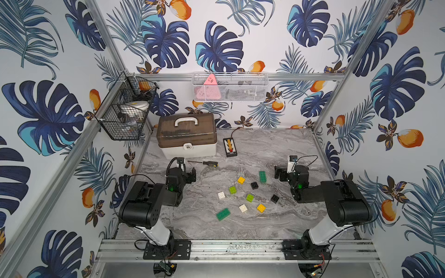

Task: Assemble a giraffe with lego
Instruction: Pick up the lego brick from the center of the board.

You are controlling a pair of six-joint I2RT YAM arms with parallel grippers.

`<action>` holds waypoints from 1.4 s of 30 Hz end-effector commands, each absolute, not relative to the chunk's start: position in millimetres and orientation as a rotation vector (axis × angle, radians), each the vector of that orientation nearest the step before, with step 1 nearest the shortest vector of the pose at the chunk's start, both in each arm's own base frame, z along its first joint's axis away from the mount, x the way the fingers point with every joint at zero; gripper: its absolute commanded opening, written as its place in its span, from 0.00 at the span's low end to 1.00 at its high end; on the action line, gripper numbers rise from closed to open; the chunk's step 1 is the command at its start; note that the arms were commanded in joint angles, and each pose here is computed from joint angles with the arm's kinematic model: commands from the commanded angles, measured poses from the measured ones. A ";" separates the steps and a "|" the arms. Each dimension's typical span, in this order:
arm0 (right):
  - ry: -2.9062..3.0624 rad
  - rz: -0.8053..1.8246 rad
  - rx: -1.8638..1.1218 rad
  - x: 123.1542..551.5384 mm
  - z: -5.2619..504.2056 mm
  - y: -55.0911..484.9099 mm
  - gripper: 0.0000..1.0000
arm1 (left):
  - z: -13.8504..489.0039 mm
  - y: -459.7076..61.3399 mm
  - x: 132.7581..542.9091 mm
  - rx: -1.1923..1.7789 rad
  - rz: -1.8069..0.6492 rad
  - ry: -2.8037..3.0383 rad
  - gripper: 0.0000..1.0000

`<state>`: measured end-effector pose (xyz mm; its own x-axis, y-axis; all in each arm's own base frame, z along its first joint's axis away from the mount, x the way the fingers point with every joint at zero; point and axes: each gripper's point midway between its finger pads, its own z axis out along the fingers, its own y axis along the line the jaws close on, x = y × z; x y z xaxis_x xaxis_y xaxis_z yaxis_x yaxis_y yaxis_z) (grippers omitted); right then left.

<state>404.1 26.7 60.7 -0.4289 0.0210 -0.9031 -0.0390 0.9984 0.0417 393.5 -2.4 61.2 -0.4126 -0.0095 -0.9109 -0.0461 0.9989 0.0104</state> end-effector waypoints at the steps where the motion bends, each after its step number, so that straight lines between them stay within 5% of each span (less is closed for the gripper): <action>1: 1.977 0.058 -0.012 407.6 69.0 25.6 1.00 | 73.4 -1.1 399.3 -0.037 0.053 1.946 0.99; 35: 1.984 0.074 -0.009 408.6 67.5 26.0 1.00 | 73.2 -2.3 398.9 -0.033 0.043 1.949 0.99; 42: 2.066 0.065 -0.016 420.6 90.0 27.0 1.00 | 122.2 11.4 413.7 -0.093 0.190 2.063 0.99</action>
<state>417.9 25.8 83.1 -0.4234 0.0239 -0.9056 -0.0370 0.9984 0.0437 419.5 4.7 120.5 -0.3706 -0.0091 -0.9288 -0.1064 0.9938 0.0327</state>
